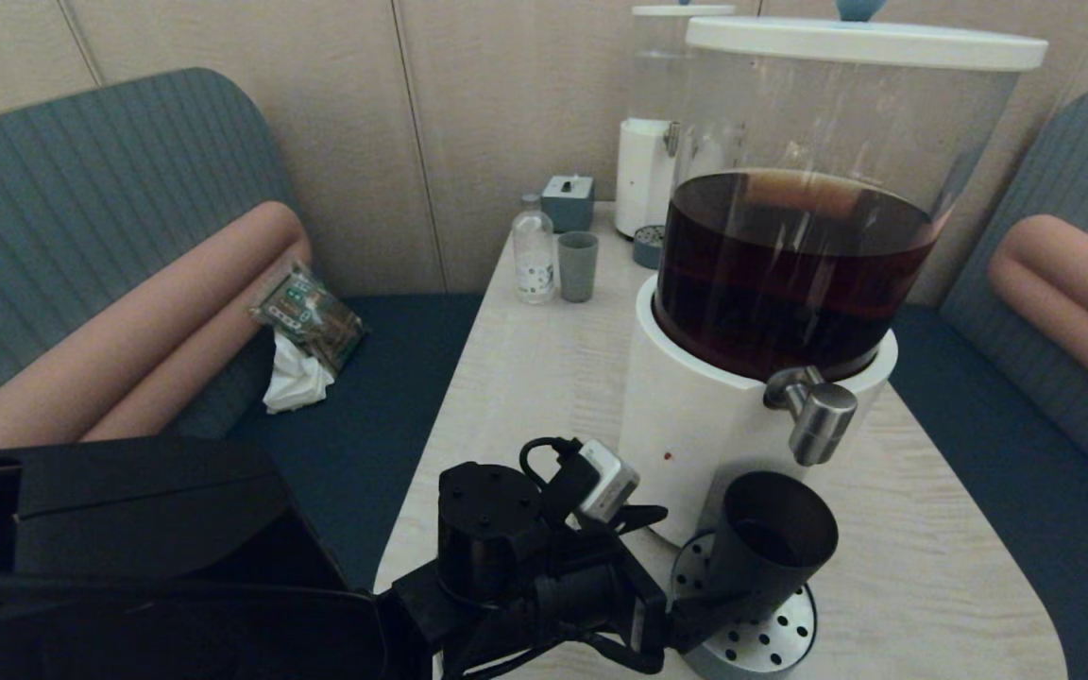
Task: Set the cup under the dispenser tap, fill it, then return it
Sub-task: Place the cup next to the water dispenser
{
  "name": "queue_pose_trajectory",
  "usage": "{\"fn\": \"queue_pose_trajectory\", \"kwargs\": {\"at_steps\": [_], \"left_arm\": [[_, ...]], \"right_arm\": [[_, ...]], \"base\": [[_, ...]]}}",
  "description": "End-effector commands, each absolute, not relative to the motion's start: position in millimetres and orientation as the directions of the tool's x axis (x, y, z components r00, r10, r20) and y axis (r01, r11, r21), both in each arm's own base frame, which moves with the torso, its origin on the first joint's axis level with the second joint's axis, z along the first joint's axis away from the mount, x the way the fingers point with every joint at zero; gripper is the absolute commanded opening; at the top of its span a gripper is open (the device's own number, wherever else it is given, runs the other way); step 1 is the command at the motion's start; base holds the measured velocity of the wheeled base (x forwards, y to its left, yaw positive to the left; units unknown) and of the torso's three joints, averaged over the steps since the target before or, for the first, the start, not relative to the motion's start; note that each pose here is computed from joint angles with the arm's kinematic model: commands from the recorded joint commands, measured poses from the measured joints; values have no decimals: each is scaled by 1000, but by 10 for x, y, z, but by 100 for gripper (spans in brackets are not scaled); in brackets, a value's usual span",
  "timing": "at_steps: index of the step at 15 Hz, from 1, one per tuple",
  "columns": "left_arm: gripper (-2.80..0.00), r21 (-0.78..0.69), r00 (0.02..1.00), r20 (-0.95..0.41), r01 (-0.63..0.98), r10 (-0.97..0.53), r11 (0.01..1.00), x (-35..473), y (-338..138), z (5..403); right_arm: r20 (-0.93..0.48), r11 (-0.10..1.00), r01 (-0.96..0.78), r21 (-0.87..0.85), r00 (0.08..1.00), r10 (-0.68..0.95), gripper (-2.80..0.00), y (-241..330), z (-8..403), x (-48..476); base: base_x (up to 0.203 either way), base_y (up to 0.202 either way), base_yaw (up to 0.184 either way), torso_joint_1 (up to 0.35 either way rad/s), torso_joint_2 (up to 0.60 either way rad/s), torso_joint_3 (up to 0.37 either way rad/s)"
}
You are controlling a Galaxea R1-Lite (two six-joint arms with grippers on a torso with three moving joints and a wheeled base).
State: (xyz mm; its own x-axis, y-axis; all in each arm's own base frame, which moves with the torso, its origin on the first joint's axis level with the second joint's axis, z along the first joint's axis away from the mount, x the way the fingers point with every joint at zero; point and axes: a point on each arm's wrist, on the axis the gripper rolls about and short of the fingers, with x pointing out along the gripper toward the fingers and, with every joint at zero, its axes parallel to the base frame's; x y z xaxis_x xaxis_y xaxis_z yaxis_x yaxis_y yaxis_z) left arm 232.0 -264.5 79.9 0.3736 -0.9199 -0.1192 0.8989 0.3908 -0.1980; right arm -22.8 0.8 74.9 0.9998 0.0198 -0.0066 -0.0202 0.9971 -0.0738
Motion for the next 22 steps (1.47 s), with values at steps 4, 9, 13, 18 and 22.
{"fn": "queue_pose_trajectory", "kwargs": {"at_steps": [4, 9, 13, 18, 22], "left_arm": [[0, -194, 370, -110, 902, -923, 385, 2341, -2683, 791], [0, -193, 354, -103, 910, -930, 367, 2306, -2734, 807], [0, -193, 348, -97, 912, -932, 361, 2311, -2774, 810], [0, -191, 349, -89, 913, -933, 359, 2348, -2817, 805], [0, -188, 344, -89, 916, -935, 355, 2369, -2852, 831]], "right_arm": [[-4, 997, -20, -75, 1000, 20, -280, 8, 748, -230], [-3, 997, -22, -75, 1000, 21, -280, 8, 748, -230], [-3, 997, -20, -75, 1000, 20, -280, 8, 748, -230], [-3, 997, -20, -75, 1000, 20, -280, 8, 748, -230], [-3, 997, -20, -75, 1000, 20, -280, 8, 748, -230]], "base": [[0, 0, 0, 0, 0, 0], [0, 0, 0, 0, 0, 0], [0, 0, 0, 0, 0, 0], [0, 0, 0, 0, 0, 0], [0, 0, 0, 0, 0, 0]]}}
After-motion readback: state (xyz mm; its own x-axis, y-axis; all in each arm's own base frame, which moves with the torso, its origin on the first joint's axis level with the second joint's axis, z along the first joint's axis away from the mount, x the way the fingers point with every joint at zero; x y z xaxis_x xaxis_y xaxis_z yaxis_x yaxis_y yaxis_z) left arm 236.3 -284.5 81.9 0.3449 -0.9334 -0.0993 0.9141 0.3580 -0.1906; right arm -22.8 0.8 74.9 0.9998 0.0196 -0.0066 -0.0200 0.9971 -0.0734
